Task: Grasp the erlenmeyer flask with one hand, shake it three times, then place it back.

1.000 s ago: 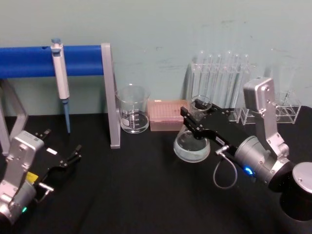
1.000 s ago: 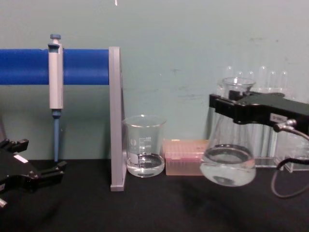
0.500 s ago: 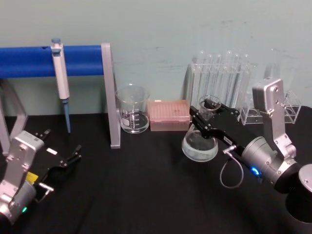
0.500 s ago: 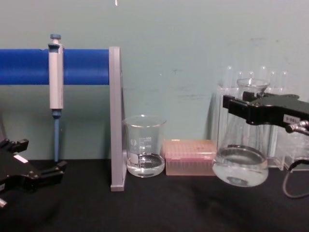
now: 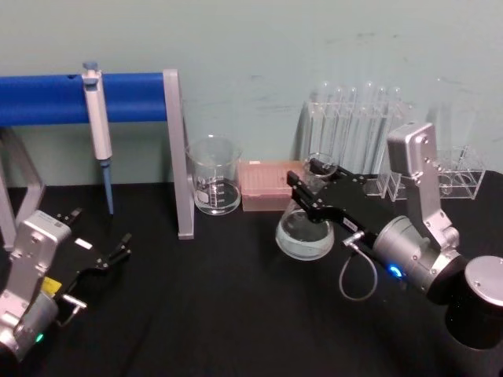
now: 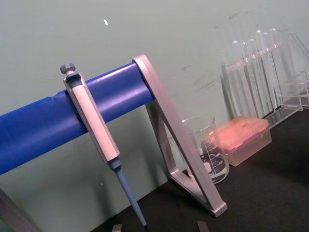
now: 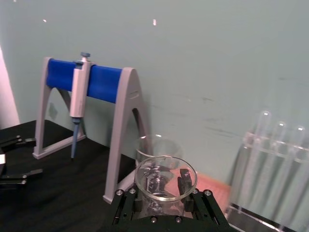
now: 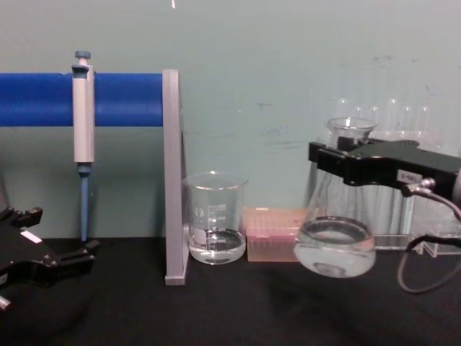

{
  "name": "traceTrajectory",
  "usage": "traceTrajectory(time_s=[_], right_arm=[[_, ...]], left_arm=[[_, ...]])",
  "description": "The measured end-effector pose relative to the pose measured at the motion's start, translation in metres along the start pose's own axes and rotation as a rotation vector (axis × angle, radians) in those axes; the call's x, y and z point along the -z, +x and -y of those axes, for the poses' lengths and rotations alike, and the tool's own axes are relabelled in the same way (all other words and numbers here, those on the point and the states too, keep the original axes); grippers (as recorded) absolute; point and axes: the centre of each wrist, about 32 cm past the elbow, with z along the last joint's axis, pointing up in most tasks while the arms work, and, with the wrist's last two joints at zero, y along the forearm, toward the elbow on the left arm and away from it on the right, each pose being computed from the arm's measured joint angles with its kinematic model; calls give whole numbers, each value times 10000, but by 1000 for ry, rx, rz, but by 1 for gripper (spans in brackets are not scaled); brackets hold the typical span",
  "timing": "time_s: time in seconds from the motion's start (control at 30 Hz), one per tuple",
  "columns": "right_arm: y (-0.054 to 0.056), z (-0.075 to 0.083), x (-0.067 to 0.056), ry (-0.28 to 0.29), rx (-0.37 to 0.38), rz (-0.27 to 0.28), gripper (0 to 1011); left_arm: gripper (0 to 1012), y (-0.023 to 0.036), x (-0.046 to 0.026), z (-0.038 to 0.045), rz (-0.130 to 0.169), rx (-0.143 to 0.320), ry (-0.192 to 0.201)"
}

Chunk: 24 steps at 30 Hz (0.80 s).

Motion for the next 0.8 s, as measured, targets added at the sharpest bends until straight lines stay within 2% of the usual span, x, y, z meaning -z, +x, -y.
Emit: traceTrajectory(time_s=[0.8], right_arm=[[-233,-283,-21,10,-192,-18,453]], left_arm=[[1001,0,0,0,0,0,0]])
